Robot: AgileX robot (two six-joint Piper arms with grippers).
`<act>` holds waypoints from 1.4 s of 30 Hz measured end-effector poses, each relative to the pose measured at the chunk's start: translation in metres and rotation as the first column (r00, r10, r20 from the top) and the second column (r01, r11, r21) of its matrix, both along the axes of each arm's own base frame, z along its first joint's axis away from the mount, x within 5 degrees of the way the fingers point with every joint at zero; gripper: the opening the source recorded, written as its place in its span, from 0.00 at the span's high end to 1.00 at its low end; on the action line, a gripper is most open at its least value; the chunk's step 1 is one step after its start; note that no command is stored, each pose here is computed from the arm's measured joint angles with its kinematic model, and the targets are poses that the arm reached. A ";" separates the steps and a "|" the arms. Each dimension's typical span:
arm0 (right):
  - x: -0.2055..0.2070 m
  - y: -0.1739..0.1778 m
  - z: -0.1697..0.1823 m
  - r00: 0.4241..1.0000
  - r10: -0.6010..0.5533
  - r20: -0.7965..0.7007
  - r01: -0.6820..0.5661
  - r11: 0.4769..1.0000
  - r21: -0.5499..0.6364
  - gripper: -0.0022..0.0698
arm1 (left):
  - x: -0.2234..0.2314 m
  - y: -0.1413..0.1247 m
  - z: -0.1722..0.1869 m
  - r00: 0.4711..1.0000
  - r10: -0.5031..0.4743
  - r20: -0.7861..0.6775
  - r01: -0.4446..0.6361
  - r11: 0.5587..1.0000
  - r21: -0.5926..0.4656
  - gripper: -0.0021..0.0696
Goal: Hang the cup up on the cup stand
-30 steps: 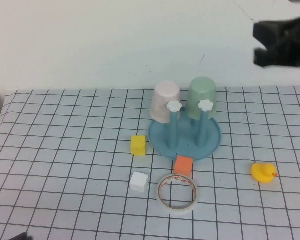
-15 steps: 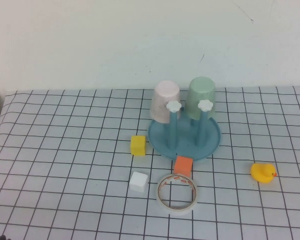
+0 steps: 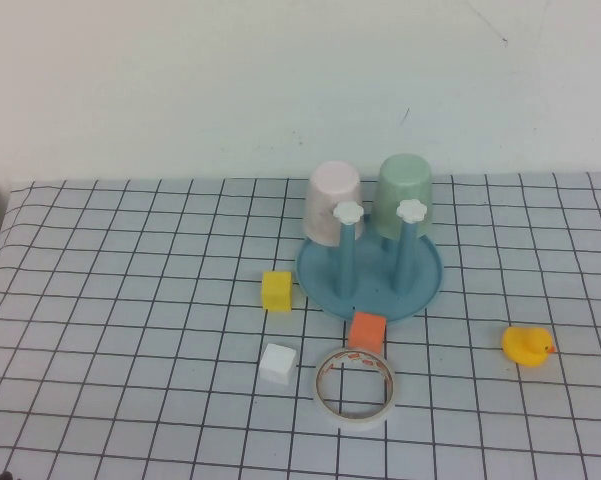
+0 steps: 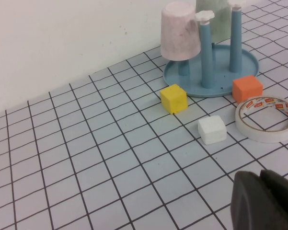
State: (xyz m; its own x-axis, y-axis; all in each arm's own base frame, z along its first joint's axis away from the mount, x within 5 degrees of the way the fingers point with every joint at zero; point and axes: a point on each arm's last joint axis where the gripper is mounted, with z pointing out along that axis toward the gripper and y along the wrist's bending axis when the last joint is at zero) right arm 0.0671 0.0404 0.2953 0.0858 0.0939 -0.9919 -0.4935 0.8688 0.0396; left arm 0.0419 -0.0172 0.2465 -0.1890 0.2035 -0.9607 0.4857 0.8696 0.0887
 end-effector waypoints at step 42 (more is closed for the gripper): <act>-0.018 -0.040 -0.085 0.831 -0.491 -0.262 0.437 0.867 -0.237 0.97 | 0.000 0.000 0.000 1.000 0.000 0.000 0.000 1.000 0.000 0.97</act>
